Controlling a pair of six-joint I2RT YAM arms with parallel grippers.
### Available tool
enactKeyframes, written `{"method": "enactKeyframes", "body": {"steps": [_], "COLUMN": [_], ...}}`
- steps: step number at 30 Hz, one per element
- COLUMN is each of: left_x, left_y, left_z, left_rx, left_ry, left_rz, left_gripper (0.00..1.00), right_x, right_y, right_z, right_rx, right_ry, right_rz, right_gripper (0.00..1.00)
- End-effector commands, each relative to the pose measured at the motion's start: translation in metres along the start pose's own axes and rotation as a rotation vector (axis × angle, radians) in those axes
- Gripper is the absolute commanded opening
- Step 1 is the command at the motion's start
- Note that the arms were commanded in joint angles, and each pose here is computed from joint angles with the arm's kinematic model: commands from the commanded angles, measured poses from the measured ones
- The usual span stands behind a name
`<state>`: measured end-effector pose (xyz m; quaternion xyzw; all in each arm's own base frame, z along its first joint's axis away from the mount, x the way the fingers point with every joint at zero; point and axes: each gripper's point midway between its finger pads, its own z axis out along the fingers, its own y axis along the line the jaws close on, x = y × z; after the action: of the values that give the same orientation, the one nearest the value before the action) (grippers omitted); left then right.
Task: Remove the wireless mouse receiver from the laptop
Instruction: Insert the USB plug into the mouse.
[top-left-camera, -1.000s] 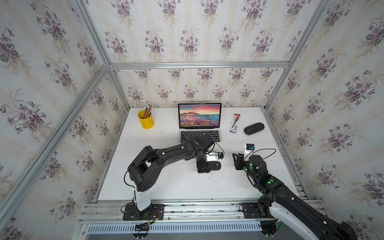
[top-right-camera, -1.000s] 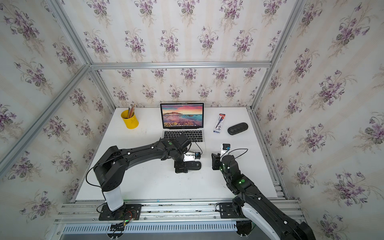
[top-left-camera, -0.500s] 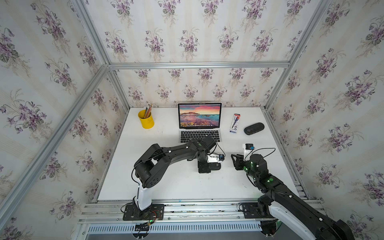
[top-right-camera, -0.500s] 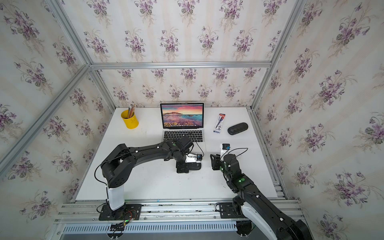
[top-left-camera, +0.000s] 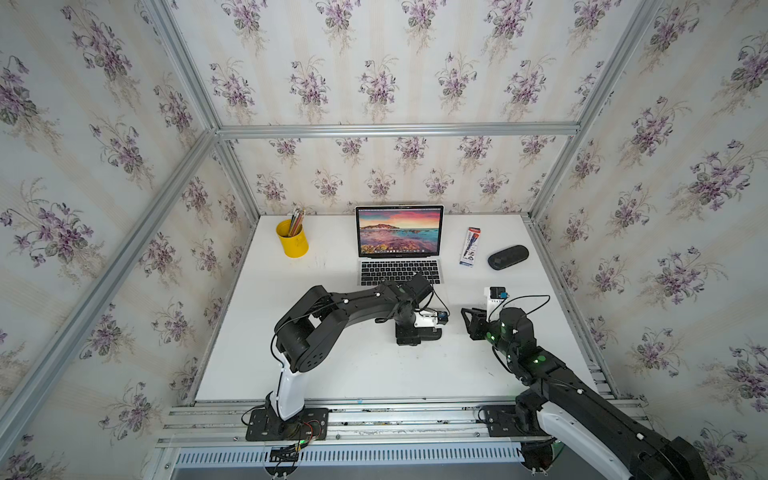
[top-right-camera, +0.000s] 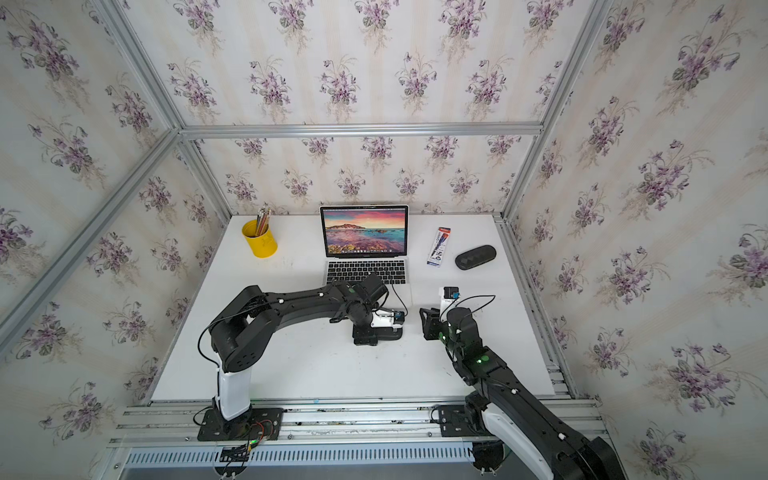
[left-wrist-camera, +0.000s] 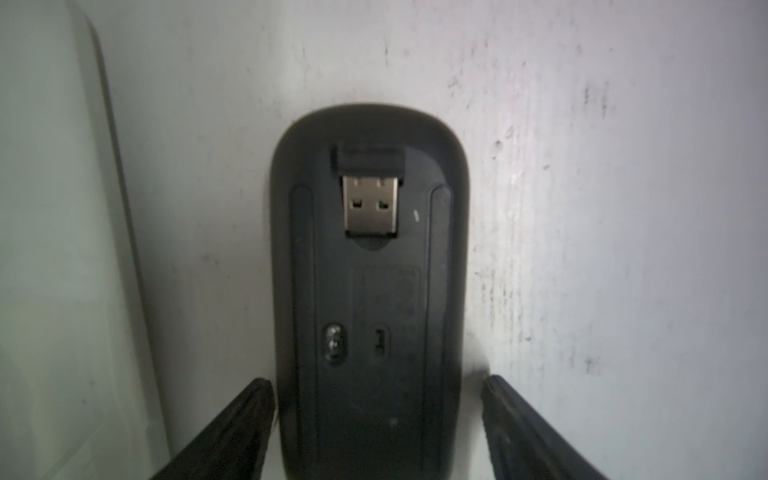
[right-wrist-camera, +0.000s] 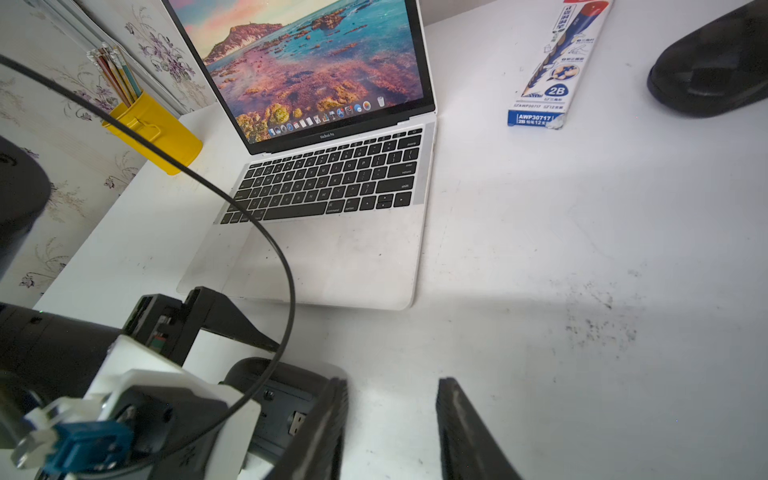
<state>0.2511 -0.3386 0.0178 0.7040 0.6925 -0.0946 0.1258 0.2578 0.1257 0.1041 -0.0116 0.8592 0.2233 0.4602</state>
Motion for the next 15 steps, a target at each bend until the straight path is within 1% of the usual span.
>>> {"method": "enactKeyframes", "body": {"steps": [1,4,6,8,11,12,13,15], "left_x": [-0.002,-0.002,-0.004,-0.006,-0.008,-0.008,-0.008,-0.008], "left_y": [-0.001,-0.003,-0.004,-0.006,-0.007,-0.007,-0.007,-0.008], "left_z": [0.0,0.001,0.002,0.001,0.0,0.0,0.0,0.0], "left_rx": [0.014,0.023,0.026,0.028,0.028,0.026,0.026,0.025], "left_ry": [-0.006,-0.005,-0.009,-0.014,-0.025,-0.027,-0.028,-0.029], "left_rz": [-0.008,-0.019,-0.027,-0.035,-0.049,-0.054,-0.06,-0.067], "left_gripper": [0.76,0.7,0.67,0.65,0.64,0.64,0.64,0.63], "right_x": [-0.005,-0.001,0.004,0.012,0.028,0.032,0.036,0.042], "right_y": [0.006,0.008,0.01,0.014,0.025,0.029,0.034,0.041], "right_z": [0.0,0.0,0.0,0.001,0.003,0.003,0.003,0.004], "right_rx": [-0.027,-0.041,-0.062,-0.1,-0.185,-0.213,-0.25,-0.307], "right_ry": [-0.012,0.001,0.016,0.036,0.082,0.095,0.109,0.131], "right_rz": [-0.002,0.017,0.04,0.076,0.132,0.147,0.164,0.185], "right_gripper": [0.4,0.38,0.35,0.32,0.3,0.27,0.21,0.18]}}
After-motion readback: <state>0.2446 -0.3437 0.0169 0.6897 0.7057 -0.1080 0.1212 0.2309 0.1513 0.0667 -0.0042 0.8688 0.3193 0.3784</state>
